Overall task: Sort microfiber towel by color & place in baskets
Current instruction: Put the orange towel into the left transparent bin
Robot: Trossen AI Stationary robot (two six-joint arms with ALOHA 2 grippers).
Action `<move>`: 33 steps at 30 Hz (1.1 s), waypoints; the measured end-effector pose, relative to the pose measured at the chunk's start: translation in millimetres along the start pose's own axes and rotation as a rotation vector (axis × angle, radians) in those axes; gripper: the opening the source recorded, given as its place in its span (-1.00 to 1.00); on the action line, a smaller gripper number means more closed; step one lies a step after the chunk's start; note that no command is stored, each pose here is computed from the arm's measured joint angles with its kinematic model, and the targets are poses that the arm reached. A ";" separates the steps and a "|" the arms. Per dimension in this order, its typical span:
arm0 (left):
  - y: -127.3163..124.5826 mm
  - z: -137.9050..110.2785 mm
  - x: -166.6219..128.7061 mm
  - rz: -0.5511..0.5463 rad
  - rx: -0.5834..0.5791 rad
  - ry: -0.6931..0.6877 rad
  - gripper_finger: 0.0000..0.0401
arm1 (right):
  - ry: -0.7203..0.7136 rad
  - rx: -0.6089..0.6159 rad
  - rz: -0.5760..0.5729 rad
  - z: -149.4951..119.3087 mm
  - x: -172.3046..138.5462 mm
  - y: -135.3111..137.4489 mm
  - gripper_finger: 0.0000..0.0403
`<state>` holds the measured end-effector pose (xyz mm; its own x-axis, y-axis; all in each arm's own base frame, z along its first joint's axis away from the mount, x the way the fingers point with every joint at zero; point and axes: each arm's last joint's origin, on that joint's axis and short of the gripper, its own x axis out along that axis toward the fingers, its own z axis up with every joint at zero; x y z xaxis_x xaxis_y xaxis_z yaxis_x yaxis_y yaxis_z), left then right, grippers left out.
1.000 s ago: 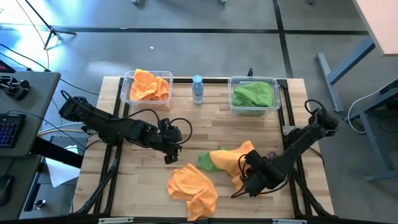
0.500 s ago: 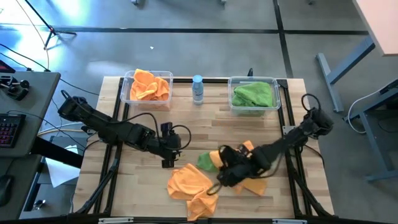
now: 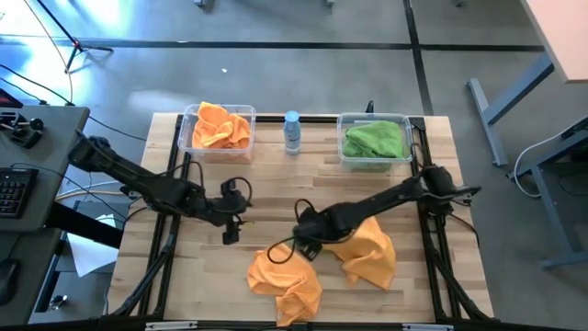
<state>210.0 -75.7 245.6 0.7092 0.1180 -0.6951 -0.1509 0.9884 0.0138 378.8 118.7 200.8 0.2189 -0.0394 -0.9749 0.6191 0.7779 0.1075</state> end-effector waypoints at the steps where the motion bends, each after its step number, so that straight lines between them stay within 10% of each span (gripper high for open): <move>1: 1.0 -1.1 -1.3 -0.002 -0.005 -0.005 0.20 | 0.014 -0.001 -0.022 3.9 4.2 -0.6 0.06; 11: 4.0 -5.7 -4.3 -0.012 -0.002 -0.004 0.20 | 0.090 0.049 -0.058 17.3 34.3 0.9 -0.02; 22: 3.8 -5.8 -4.3 -0.019 0.034 -0.001 0.20 | 0.094 0.091 -0.088 15.0 30.9 0.4 -0.95; 33: 3.7 -5.9 -4.2 -0.023 0.035 0.001 0.20 | -0.028 0.043 -0.222 14.1 -74.2 21.6 -0.97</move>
<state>202.5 -73.1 244.3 0.7117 0.0949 -0.6961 -0.1104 0.9936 0.0226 386.5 129.5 278.2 0.0943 -0.2242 -0.9700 0.6862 0.7206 -0.0999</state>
